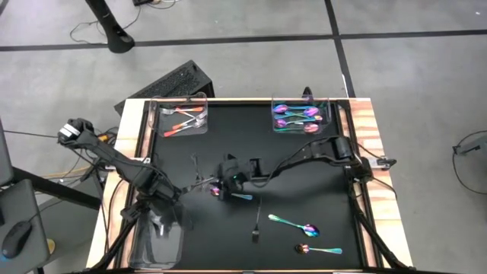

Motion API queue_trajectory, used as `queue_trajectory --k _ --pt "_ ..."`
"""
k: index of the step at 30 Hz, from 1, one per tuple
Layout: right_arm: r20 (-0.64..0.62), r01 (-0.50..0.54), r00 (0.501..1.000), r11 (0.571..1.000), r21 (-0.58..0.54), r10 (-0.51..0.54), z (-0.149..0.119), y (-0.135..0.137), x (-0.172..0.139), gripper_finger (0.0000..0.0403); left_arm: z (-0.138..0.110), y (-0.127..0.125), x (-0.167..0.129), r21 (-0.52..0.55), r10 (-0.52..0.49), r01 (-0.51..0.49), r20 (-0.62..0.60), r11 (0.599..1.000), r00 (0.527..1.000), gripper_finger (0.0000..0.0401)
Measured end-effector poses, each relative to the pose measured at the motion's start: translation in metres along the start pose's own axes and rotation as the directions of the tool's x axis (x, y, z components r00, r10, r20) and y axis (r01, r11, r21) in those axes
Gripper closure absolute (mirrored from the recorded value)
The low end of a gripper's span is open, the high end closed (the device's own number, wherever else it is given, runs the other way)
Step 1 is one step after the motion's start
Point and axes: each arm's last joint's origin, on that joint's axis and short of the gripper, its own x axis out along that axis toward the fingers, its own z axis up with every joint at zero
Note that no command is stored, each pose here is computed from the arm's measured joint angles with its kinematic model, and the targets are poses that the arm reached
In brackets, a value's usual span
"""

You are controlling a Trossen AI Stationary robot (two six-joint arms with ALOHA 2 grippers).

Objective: Sort silverware by color (type)
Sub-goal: Put the black fork into bottom transparent bin, then put the blue spoon into top right transparent bin

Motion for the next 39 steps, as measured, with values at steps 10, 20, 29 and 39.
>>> queue_trajectory --k 10,20,29,39 --pt "-0.277 0.154 0.948 0.987 -0.040 -0.159 -0.003 0.027 -0.016 0.0243 0.002 0.002 0.012 -0.072 0.198 -0.197 0.007 0.978 0.980 0.0401" --pt "-0.406 0.109 0.909 0.994 0.009 -0.096 -0.014 0.024 -0.019 0.0243 0.008 -0.005 0.003 -0.155 0.187 -0.177 0.050 0.972 0.981 0.0345" --pt "-0.420 0.084 0.906 0.995 0.046 -0.057 -0.032 0.024 0.004 0.0243 0.016 -0.023 -0.024 -0.131 0.193 -0.175 0.140 0.976 0.971 0.0258" --pt "-0.482 0.093 0.875 0.993 0.069 -0.049 -0.055 0.023 0.021 0.0261 0.023 -0.035 -0.060 -0.109 0.474 -0.468 0.354 0.877 0.806 0.0253"
